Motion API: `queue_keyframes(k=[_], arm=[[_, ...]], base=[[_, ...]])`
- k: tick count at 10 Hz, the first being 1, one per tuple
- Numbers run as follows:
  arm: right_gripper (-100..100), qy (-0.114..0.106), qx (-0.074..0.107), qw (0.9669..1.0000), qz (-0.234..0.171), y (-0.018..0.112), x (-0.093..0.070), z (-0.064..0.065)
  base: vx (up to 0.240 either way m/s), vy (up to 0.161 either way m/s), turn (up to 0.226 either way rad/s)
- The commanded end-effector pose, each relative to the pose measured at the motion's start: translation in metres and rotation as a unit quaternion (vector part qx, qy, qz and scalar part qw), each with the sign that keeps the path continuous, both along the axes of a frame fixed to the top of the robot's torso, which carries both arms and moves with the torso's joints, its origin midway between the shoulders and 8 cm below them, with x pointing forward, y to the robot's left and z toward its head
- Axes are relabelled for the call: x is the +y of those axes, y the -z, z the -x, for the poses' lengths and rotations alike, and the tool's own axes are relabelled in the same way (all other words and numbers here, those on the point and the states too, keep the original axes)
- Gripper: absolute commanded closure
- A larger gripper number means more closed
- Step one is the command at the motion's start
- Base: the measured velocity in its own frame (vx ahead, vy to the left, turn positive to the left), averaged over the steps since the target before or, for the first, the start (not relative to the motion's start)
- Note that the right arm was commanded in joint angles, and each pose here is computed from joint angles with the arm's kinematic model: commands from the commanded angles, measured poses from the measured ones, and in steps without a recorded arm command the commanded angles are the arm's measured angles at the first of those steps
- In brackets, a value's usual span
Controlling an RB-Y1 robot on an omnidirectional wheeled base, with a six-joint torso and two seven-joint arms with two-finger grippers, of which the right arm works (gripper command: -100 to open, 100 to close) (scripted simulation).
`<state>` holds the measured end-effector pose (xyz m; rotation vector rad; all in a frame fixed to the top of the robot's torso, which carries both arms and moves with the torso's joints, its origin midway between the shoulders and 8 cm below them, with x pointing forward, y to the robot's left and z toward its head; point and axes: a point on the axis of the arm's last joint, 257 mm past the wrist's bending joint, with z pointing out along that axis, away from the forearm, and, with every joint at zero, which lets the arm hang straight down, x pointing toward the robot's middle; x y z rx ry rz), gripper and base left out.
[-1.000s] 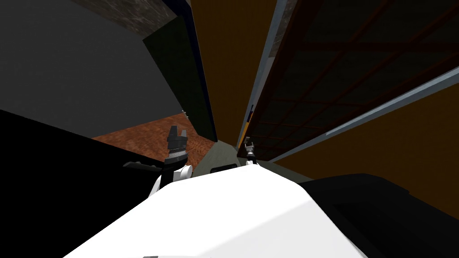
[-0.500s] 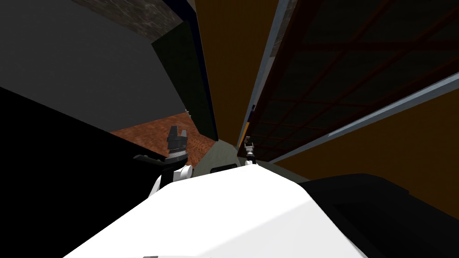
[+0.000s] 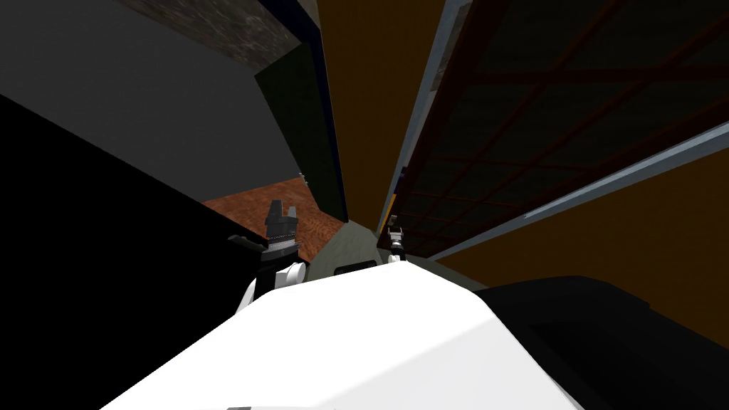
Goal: Pull the door open
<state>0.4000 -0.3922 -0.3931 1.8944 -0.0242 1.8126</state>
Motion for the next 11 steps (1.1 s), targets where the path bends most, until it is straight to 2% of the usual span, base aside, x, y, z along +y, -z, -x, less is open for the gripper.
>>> queue_keyframes(k=[1,3,4,7,10,11], arm=[[-100,0.002,-0.008,0.9997,-0.022,0.0006,0.0003,0.0002],[-100,0.007,-0.022,0.9976,-0.065,0.0026,0.0013,0.0009],[-100,0.007,-0.024,0.9972,-0.070,0.0026,0.0013,0.0009],[-100,0.014,-0.044,0.9906,-0.129,0.0051,0.0026,0.0017],[-100,0.019,-0.058,0.9841,-0.167,0.0069,0.0035,0.0023],[-100,0.018,-0.054,0.9857,-0.158,0.0065,0.0033,0.0022]], base=[[-0.058,-0.023,0.042],[-0.060,-0.014,0.079],[-0.051,-0.012,0.028],[-0.060,-0.014,0.067],[-0.050,-0.015,0.043],[-0.022,-0.005,0.010]])
